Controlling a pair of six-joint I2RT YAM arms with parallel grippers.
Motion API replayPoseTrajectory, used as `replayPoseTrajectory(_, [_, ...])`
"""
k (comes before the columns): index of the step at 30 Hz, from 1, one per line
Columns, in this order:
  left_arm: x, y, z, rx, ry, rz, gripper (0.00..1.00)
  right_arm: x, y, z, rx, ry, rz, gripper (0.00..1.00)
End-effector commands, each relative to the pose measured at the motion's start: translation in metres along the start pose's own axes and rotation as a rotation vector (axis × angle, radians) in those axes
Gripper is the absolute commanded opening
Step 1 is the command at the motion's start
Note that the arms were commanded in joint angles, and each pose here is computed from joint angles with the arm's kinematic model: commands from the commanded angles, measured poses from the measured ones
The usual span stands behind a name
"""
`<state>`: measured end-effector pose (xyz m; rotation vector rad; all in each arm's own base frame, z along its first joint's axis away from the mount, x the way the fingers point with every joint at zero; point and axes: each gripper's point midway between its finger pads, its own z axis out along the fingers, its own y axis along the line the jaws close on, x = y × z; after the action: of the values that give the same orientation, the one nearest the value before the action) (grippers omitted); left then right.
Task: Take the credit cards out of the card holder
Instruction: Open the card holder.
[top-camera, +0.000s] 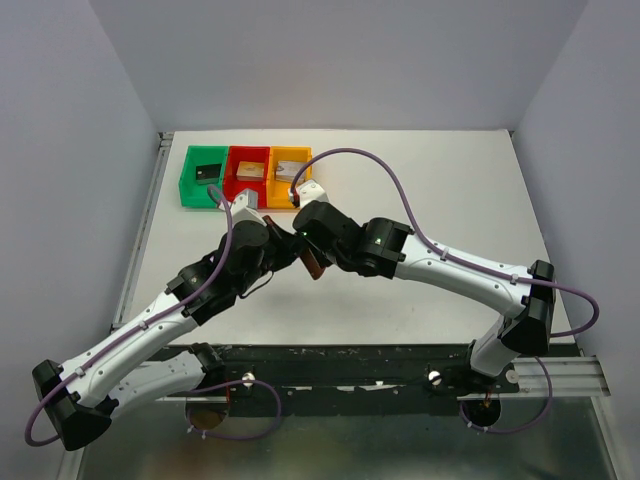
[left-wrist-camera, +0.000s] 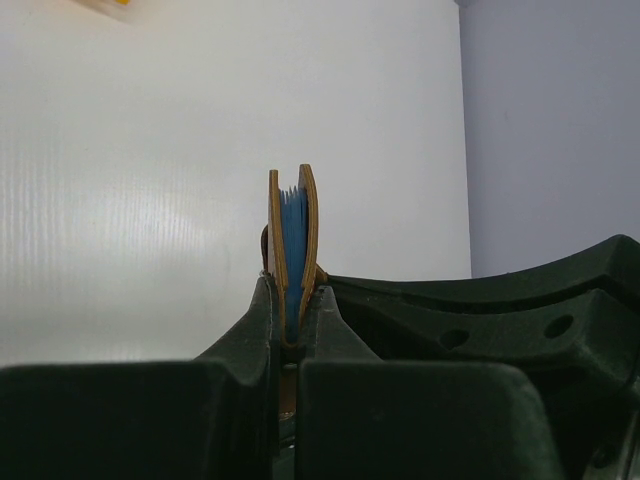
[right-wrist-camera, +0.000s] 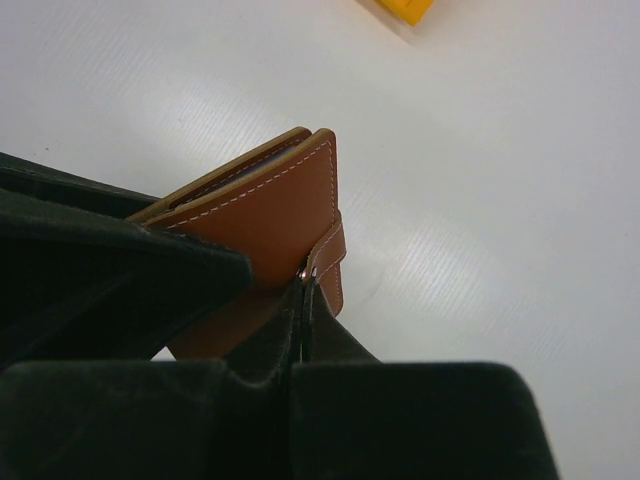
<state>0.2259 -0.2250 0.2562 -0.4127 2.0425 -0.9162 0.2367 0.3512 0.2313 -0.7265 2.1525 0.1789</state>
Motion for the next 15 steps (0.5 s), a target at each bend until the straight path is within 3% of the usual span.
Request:
replayPoseTrajectory(1, [-0.011, -0.025, -0.015, 0.102, -0.030, -0.046, 0.00, 0.015, -0.030, 0.011, 0.127, 0.058, -0.040, 0.00])
replayPoseTrajectory(15, [-0.013, -0.014, -0.017, 0.063, -0.047, -0.046, 0.00, 0.014, -0.044, 0.007, 0.158, 0.054, -0.028, 0.00])
